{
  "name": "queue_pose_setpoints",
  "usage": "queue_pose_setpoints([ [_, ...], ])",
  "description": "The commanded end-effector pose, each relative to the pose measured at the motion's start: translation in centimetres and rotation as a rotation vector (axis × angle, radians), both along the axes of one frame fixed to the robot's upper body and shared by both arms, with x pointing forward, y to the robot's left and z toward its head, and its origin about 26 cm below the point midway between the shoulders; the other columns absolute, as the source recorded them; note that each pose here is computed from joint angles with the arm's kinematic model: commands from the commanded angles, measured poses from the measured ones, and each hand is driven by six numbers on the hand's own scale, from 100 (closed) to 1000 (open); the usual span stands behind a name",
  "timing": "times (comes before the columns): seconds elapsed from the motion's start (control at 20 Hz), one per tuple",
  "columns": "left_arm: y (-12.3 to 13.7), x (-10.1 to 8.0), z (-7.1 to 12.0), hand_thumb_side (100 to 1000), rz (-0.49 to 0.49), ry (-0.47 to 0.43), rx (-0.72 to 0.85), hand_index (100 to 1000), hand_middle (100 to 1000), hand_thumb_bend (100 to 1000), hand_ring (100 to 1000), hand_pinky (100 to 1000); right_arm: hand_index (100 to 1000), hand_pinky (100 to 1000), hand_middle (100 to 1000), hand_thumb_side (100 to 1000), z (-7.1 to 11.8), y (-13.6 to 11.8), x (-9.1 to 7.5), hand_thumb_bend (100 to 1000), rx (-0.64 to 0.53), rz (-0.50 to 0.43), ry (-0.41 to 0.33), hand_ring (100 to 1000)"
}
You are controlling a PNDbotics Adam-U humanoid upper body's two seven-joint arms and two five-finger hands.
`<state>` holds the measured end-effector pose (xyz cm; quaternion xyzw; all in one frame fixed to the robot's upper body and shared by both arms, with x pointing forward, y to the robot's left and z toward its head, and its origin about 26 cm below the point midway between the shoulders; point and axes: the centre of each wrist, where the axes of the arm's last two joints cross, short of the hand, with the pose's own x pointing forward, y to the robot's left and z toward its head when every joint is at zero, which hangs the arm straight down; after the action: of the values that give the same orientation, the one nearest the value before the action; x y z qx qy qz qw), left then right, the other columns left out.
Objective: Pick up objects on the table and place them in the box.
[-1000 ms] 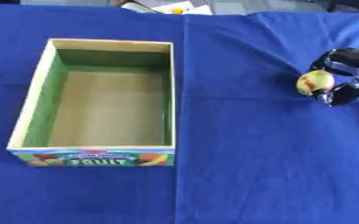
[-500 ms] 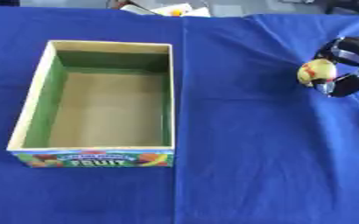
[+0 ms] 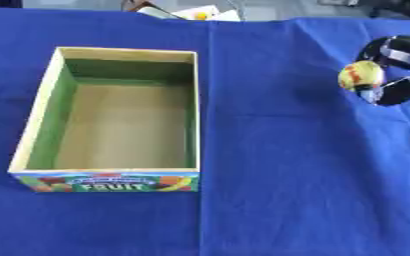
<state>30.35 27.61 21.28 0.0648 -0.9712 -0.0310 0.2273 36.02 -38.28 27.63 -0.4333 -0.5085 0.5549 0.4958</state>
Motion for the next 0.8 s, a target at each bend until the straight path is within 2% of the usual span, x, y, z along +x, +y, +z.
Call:
queue_pose_setpoints([
  [0.05,0.2,-0.3,0.8,1000,0.001,-0.024,0.018,949,905,100,902,669,726,720,851,199,2.3,-0.7,-0.7,100,0.006,-0.019,-0.041,745],
  [0.25,0.2,-0.3,0.8,1000,0.002,-0.024,0.017,949,905,100,902,668,709,717,841,200,2.6,-0.7,-0.7,100,0.032,-0.016,-0.052,745],
  [0.4,0.2,-0.3,0.8,1000,0.002,-0.023,0.017,948,905,100,902,667,652,714,731,202,3.5,0.1,-1.0,100,0.039,0.018,-0.092,730],
  [0.45,0.2,-0.3,0.8,1000,0.002,-0.023,0.017,948,905,100,902,667,650,714,727,202,3.8,0.4,-1.2,100,0.039,0.031,-0.107,729],
  [0.5,0.2,-0.3,0.8,1000,0.001,-0.022,0.018,948,904,100,902,667,624,714,673,204,4.3,0.8,-1.3,100,0.038,0.047,-0.126,718],
  [0.75,0.2,-0.3,0.8,1000,-0.001,-0.02,0.019,948,904,100,902,667,599,711,607,207,6.3,3.0,-2.2,100,0.014,0.131,-0.208,698],
  [0.8,0.2,-0.3,0.8,1000,-0.002,-0.019,0.02,948,904,100,902,667,590,707,587,318,6.7,3.5,-2.3,100,0.007,0.149,-0.219,689],
])
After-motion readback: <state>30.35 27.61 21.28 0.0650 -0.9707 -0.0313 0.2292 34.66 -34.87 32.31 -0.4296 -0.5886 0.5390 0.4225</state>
